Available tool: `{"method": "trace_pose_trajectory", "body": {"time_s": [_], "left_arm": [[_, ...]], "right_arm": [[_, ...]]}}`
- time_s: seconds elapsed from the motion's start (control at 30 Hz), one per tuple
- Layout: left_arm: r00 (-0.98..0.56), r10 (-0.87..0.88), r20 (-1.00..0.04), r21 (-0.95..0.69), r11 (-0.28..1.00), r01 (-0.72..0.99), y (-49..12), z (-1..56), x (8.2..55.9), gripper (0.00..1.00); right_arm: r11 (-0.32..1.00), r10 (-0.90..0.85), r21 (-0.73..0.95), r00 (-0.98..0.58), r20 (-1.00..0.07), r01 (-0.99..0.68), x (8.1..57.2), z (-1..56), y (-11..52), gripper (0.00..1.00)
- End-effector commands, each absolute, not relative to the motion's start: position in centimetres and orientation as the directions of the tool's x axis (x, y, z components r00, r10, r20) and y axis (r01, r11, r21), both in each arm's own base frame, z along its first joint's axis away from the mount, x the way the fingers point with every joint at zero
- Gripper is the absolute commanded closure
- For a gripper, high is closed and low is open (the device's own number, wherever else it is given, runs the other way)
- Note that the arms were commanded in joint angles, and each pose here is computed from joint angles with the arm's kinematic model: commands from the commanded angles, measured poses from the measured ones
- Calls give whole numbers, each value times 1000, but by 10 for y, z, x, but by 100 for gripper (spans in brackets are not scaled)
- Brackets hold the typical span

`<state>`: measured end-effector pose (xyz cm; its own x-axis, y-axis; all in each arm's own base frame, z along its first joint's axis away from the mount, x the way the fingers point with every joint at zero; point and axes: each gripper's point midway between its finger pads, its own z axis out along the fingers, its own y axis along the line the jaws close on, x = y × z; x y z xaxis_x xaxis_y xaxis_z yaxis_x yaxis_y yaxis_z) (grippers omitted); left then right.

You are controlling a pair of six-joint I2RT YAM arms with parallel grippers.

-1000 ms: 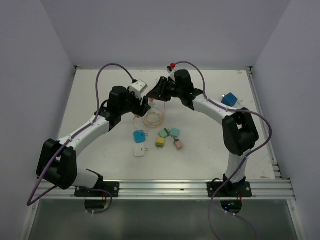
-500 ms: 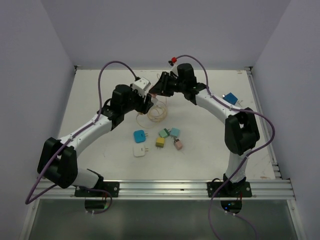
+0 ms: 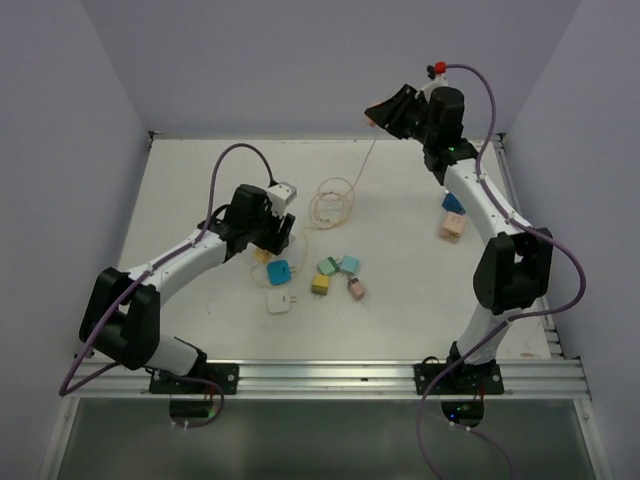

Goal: Pull the plug off the socket

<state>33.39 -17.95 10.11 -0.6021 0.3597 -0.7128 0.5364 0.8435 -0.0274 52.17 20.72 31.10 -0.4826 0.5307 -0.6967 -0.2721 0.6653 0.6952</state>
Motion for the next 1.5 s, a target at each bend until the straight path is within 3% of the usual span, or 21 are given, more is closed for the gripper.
{"method": "trace_pose_trajectory", "body": {"time_s": [0.0, 0.2, 0.43, 0.73, 1.1, 1.23, 1.47], "left_arm": [[-531, 318, -785, -16, 847, 532, -182, 134, 341, 100], [-483, 241, -842, -26, 875, 483, -179, 160, 347, 100], [-489, 135, -862, -71, 923, 378, -167, 176, 360, 100], [-481, -50, -875, -114, 988, 105, -118, 201, 385, 100], [-451, -235, -861, -247, 968, -32, -115, 218, 393, 100], [-451, -281, -847, -286, 956, -58, -119, 224, 399, 100], [-443, -315, -839, -313, 946, -79, -119, 232, 401, 100]], "right_arm": [[639, 542, 641, -342, -768, -425, 505, 392, 218, 100], [627, 495, 666, -454, -741, -404, 485, 358, 224, 100], [594, 378, 741, -705, -600, -312, 425, 261, 237, 100], [636, 234, 733, -845, -480, -241, 347, 166, 243, 97], [623, -19, 742, -953, -302, -248, 265, 91, 286, 89], [638, -40, 732, -960, -275, -237, 260, 73, 288, 89], [608, 5, 748, -941, -339, -266, 294, 93, 308, 86]]}}
